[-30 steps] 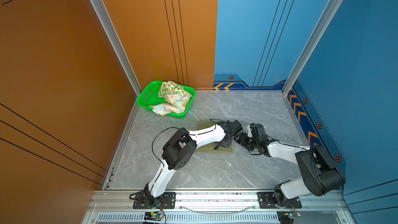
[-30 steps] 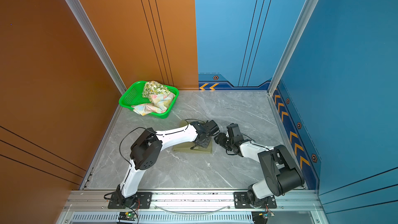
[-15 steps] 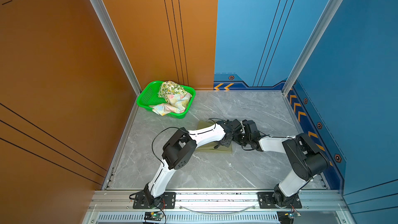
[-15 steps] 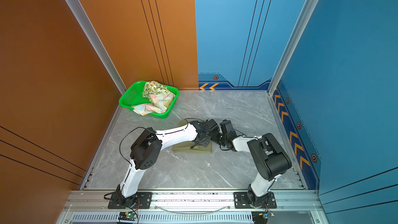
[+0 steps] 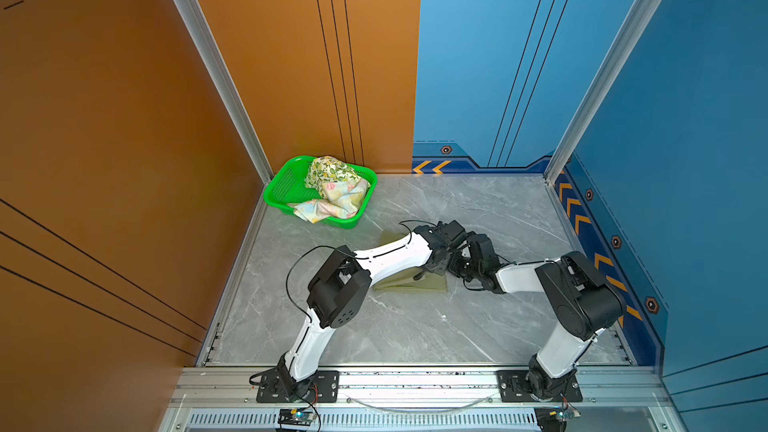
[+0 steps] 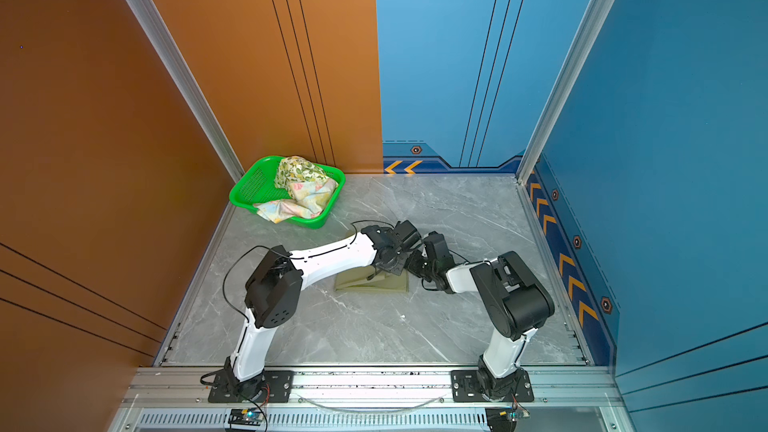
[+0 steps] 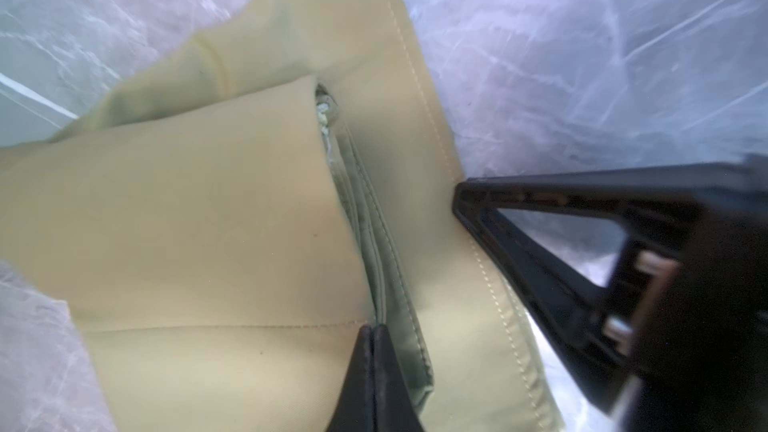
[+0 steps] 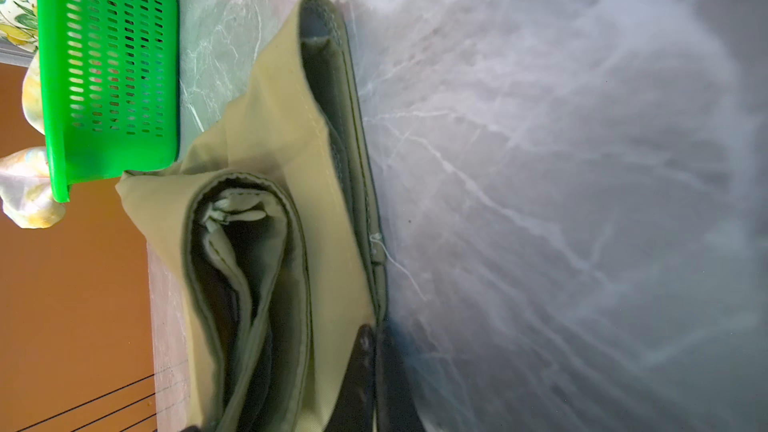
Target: Fold and stack the skirts
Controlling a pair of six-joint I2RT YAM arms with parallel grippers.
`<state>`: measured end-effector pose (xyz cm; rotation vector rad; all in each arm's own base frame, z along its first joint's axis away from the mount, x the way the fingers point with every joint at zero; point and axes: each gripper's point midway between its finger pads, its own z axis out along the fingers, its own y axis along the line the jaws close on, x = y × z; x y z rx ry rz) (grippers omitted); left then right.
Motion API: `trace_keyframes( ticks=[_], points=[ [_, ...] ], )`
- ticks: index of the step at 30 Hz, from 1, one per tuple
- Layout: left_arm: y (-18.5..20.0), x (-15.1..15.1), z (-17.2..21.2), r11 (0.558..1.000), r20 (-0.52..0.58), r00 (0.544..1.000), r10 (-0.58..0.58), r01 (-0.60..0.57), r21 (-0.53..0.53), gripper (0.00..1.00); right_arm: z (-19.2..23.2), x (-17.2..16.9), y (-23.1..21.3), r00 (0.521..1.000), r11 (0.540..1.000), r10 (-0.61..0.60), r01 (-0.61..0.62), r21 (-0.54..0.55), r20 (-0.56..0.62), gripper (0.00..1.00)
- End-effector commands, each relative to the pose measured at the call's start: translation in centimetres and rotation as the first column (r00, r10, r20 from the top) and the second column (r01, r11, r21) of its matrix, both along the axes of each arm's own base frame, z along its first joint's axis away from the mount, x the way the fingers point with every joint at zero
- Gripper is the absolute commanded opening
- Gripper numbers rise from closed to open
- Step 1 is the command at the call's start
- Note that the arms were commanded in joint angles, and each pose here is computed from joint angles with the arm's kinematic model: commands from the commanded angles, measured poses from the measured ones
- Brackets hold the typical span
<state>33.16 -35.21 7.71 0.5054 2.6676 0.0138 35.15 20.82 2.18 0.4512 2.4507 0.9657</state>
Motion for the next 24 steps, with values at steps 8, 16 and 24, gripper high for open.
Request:
trace_keyframes(
  ticks=[8, 16, 24],
  points=[
    [-1.5, 0.1, 4.7, 0.995, 0.058, 0.998, 0.01, -0.005, -0.095, 0.0, -1.7, -1.0, 0.0, 0.998, 0.999, -0.03, 0.031, 0.022, -0.047, 0.0],
    [-2.8, -0.3, 6.0, 0.992, 0.076, 0.997, 0.001, 0.008, -0.13, 0.0, -1.8, -1.1, 0.1, 0.998, 0.998, -0.039, 0.041, 0.039, -0.05, 0.0],
    [-4.1, -0.9, 6.9, 0.987, 0.086, 0.996, -0.007, 0.021, -0.161, 0.0, -1.9, -1.2, -0.1, 0.998, 0.998, -0.05, 0.052, 0.044, -0.049, 0.0]
  ],
)
